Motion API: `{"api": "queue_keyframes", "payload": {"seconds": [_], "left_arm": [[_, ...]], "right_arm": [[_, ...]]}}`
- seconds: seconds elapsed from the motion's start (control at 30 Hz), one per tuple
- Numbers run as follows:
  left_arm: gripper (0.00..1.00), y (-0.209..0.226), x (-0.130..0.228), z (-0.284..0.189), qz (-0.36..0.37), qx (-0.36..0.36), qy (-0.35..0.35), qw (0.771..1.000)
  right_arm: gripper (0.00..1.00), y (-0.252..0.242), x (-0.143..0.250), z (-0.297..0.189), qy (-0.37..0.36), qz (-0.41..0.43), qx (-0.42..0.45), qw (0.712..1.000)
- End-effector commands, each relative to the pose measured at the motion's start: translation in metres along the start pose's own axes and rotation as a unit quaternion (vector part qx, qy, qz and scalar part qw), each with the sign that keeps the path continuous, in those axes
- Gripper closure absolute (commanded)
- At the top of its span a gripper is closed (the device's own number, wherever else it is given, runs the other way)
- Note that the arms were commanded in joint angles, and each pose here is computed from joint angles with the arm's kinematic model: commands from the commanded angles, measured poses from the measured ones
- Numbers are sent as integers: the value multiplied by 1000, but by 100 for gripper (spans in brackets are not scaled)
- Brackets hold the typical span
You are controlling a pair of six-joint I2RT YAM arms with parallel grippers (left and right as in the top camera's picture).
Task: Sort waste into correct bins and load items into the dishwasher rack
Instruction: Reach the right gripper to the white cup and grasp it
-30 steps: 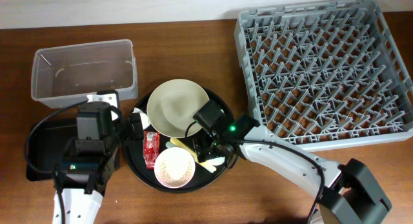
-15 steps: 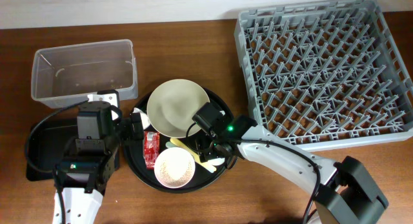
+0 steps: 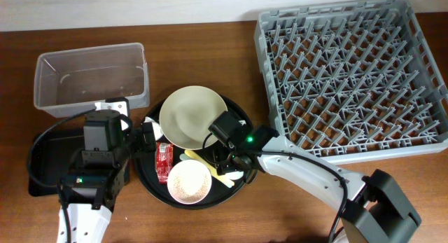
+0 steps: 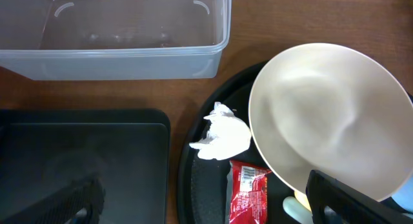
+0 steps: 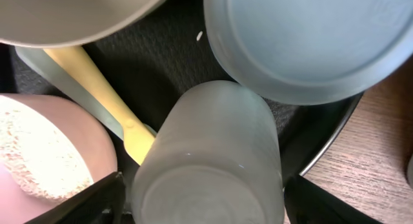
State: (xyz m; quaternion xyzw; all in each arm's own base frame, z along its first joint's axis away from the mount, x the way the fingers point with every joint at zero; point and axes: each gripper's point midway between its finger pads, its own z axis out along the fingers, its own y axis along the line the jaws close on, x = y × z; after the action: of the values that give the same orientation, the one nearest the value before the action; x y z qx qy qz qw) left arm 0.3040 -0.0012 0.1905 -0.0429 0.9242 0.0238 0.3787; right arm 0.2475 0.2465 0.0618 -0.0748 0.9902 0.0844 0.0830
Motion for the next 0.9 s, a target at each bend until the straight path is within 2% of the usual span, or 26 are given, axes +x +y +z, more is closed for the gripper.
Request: {"api": "queue_keyframes", "payload": {"seconds": [0.0, 0.27, 0.57, 0.87], "left_arm": [[0, -1, -9, -4, -7, 4, -11, 1000], [0, -1, -9, -4, -7, 4, -11, 1000], [1, -1, -9, -4, -7, 4, -11, 1000], [0, -1, -9, -4, -7, 4, -11, 1000]], "right_arm": [[18, 4, -7, -1, -12, 0, -1, 1000], [36, 5, -7, 2, -9, 4, -1, 1000], [37, 0, -17, -29, -13, -10, 35, 999], [37, 15, -34, -78, -43, -39, 12, 998]]}}
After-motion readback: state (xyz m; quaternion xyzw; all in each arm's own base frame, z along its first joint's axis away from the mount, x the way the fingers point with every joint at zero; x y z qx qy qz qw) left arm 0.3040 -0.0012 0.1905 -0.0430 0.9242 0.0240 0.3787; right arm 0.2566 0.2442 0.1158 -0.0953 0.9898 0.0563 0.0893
